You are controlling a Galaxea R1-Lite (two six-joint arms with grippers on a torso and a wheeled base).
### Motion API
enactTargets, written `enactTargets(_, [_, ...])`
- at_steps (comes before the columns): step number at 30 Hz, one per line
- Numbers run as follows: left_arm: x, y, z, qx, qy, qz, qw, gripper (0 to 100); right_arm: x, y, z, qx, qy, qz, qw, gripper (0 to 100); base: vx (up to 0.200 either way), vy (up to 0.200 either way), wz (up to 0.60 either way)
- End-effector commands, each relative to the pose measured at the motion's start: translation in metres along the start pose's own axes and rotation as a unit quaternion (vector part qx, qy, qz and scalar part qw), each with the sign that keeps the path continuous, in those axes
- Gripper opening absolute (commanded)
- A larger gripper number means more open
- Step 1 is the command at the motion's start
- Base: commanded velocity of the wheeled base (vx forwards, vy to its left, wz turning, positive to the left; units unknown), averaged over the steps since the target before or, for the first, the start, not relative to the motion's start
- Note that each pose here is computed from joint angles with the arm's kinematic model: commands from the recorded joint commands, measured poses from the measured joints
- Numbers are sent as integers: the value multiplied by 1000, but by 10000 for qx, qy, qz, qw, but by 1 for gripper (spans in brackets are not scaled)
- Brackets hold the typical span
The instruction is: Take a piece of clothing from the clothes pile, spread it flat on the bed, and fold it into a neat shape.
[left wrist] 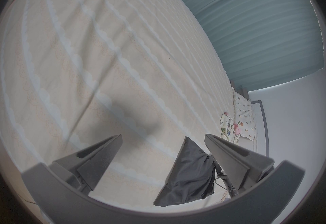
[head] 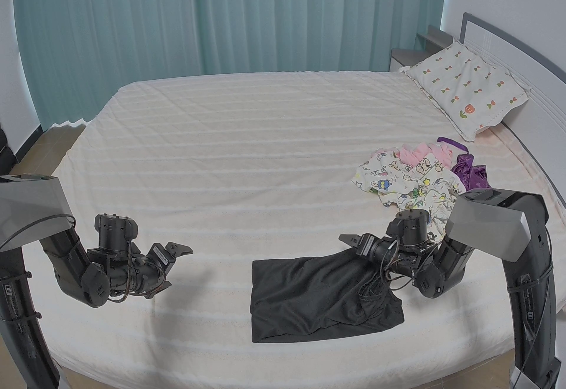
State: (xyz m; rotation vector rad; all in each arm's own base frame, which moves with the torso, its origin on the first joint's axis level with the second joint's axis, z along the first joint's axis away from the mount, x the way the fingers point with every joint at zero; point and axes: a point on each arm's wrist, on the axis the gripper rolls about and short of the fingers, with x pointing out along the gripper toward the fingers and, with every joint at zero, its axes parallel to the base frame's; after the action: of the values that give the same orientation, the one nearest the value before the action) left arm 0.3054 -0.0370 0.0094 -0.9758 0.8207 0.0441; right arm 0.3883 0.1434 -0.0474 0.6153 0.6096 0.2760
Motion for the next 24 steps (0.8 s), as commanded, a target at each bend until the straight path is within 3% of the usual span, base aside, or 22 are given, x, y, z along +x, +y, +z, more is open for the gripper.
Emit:
enactTargets(1, [1,1,0,-6,5,11,10000,100,-4,-8,7,75,-77,-97,9999,100,0,0,0])
enactTargets(14, [1,1,-1,-3,15,15,10000,100,-45,-16,43,211,-555,-382,9975,100,0,0,0])
enactTargets(17, [1,0,-1,12,16,6,10000,100,-62,-14,31,184,-387,-337,9985,100,0,0,0])
enactTargets(24, [1,0,-1,15,26,10,10000,100,-67,-13,-4,-586,-29,-261,9979,100,0,0,0])
